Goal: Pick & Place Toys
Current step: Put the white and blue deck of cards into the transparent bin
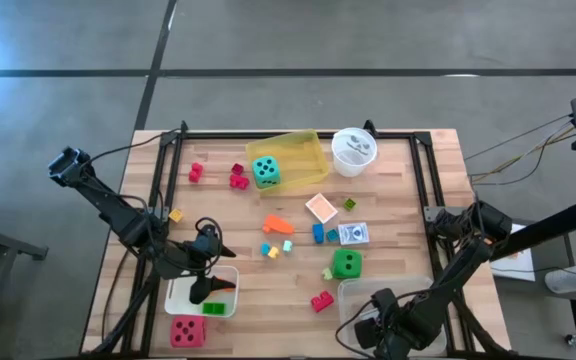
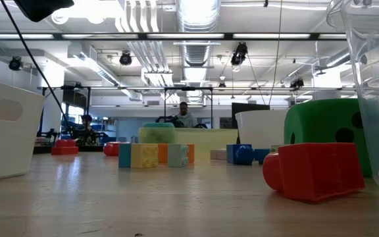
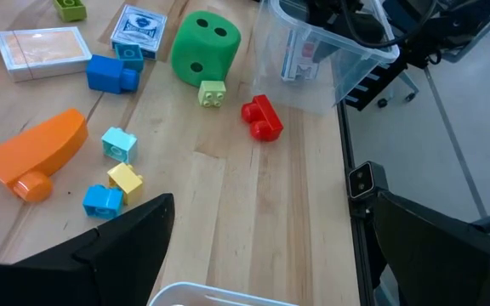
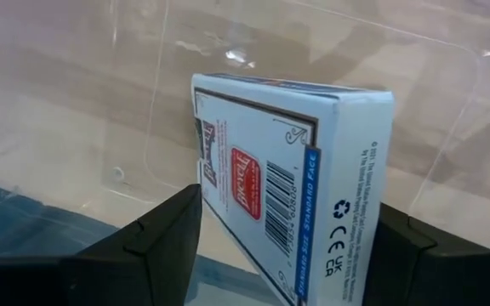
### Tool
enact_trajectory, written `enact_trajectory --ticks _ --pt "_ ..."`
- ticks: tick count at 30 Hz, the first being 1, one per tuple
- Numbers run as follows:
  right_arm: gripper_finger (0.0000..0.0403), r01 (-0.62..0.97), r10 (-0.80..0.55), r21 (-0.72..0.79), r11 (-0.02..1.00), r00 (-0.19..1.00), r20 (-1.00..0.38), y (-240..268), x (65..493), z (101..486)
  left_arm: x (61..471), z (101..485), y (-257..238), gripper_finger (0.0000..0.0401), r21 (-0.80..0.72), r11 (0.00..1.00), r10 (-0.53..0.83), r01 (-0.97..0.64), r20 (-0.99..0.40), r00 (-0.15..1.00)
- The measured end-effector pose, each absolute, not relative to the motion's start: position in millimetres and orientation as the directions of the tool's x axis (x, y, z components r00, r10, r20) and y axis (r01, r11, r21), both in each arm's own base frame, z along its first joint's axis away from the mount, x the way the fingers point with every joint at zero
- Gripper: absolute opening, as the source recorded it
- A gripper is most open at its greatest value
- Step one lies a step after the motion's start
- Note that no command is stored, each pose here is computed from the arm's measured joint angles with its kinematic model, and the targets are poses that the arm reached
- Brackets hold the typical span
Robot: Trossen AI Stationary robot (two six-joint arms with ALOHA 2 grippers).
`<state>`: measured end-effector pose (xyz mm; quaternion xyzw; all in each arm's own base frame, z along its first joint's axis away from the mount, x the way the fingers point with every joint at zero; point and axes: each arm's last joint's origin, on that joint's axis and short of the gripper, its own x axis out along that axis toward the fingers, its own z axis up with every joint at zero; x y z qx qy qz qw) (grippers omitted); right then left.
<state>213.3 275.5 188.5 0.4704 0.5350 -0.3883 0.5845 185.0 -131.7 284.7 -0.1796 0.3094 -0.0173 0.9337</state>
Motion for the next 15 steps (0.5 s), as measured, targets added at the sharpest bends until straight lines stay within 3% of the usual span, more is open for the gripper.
enact_trajectory --ticks 15 --pt "0.0246 0.964 0.014 0.068 0.256 0.067 -0.998 270.3 209.6 187.7 185.0 284.7 -131.7 0.0386 -0.346 0.935 -0.143 -0.079 -0.572 0.808"
